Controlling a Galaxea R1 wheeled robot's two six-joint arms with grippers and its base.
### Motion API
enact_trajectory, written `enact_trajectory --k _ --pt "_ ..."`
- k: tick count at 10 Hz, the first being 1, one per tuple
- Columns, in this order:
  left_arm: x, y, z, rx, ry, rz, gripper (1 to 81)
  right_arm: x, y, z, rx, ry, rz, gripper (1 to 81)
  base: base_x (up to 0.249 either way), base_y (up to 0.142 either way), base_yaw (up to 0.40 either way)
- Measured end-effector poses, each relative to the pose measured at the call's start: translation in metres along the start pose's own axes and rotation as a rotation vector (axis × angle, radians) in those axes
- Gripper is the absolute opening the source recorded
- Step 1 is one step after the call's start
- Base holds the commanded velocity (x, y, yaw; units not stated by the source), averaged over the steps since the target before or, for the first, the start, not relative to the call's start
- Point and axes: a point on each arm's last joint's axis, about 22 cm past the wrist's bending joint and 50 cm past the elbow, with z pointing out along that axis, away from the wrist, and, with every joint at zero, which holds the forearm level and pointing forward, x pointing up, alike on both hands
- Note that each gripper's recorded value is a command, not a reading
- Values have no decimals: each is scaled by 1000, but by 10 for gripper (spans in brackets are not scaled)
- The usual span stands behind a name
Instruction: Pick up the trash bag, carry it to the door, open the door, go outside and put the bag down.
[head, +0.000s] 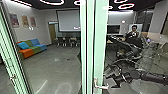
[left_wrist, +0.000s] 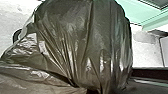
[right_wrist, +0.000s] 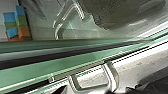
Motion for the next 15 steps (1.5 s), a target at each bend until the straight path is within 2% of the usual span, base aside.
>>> enact_trajectory --k 3,4,7,9,10,11,14,15 --pt "0 0 0 0 0 -1 10 -1 0 20 -29 -10 34 811 0 0 0" --pt "0 0 0 0 0 -1 10 -3 3 28 -58 -18 35 811 0 0 0" --pt "0 0 0 0 0 -1 10 -13 26 56 -90 -41 99 811 0 0 0" --pt "0 0 0 -1 -1 -2 10 -15 30 68 -101 -42 111 811 0 0 0" --pt "0 0 0 1 -1 -2 10 -23 39 78 -114 -54 126 811 0 0 0" --pt "0 0 1 2 -2 -2 10 -23 45 83 -105 -45 148 811 0 0 0" --pt "0 1 1 1 -1 -2 10 -18 58 89 -119 2 238 811 0 0 0" --pt "0 1 1 1 -1 -2 10 -20 60 90 -121 14 251 811 0 0 0"
